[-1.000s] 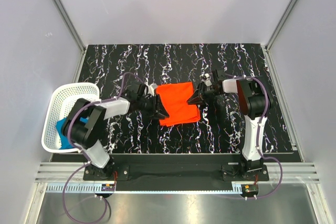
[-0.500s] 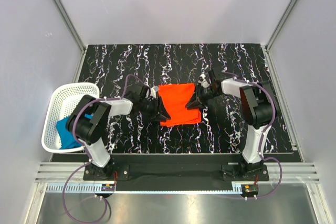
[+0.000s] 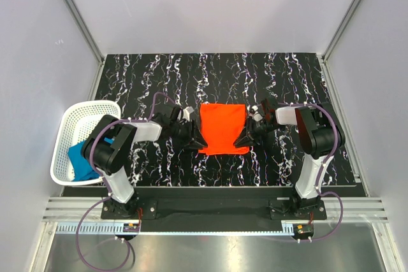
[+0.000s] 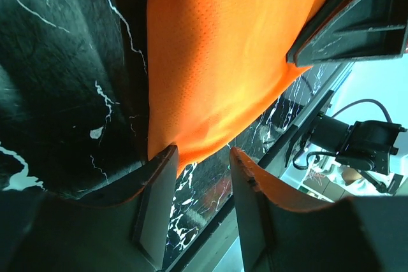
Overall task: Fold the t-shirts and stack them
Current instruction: Fold the tshirt
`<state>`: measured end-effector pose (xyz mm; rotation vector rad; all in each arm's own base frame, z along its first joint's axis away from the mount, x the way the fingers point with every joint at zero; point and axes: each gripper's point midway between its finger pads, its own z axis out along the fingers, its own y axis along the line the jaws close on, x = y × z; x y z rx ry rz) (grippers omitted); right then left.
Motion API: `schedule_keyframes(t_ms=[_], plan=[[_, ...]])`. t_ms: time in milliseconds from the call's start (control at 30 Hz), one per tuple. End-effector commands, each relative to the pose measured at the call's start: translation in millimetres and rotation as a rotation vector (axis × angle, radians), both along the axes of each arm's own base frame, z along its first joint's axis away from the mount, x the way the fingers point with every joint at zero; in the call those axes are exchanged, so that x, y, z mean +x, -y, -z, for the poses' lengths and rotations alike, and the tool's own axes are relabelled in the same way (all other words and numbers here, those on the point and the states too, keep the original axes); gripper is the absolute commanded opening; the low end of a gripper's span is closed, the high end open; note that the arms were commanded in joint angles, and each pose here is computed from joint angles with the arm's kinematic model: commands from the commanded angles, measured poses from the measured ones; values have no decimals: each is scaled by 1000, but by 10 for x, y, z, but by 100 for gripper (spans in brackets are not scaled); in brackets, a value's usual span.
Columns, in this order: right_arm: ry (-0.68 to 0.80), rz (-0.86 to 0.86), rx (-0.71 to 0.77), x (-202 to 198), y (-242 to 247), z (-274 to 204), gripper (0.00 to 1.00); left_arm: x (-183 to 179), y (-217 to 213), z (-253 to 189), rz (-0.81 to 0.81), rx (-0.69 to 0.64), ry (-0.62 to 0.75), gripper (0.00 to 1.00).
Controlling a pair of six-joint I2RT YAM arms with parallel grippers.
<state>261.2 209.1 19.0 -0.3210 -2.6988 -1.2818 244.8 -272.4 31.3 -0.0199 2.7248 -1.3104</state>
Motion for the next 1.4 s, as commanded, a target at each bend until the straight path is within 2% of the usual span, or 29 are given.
schedule_keyframes(t_ms=[0,267,400,600,633,733,833,900,1033,1167,1233,1300,1367], plan=[[85,4,-79,96,111,47,26,-89,10,74,17,14,9,45],[98,0,-139,264,156,178,29,-535,299,207,82,27,-70,45],[157,-18,-166,614,136,181,30,-822,661,160,145,-34,-85,45],[181,-51,-307,889,362,117,33,-968,748,-36,197,-49,-86,45],[186,-50,-311,887,369,78,33,-909,766,-195,212,-63,-19,46],[217,-41,-296,890,354,-100,36,-822,634,-352,217,-21,48,48],[250,-37,-273,901,320,-316,38,-595,505,-693,170,-47,127,49],[267,-35,-244,902,290,-483,40,-349,371,-874,105,-79,170,50],[283,-20,-211,877,238,-711,42,76,273,-1075,73,-139,223,50],[285,-31,-115,823,9,-893,42,479,298,-1067,35,-225,237,50],[272,-78,-84,705,-212,-891,41,599,310,-928,11,-230,199,49],[254,-121,-58,568,-426,-833,38,715,285,-808,-10,-230,188,48],[224,-141,-31,436,-553,-760,29,804,239,-740,-32,-221,188,47]])
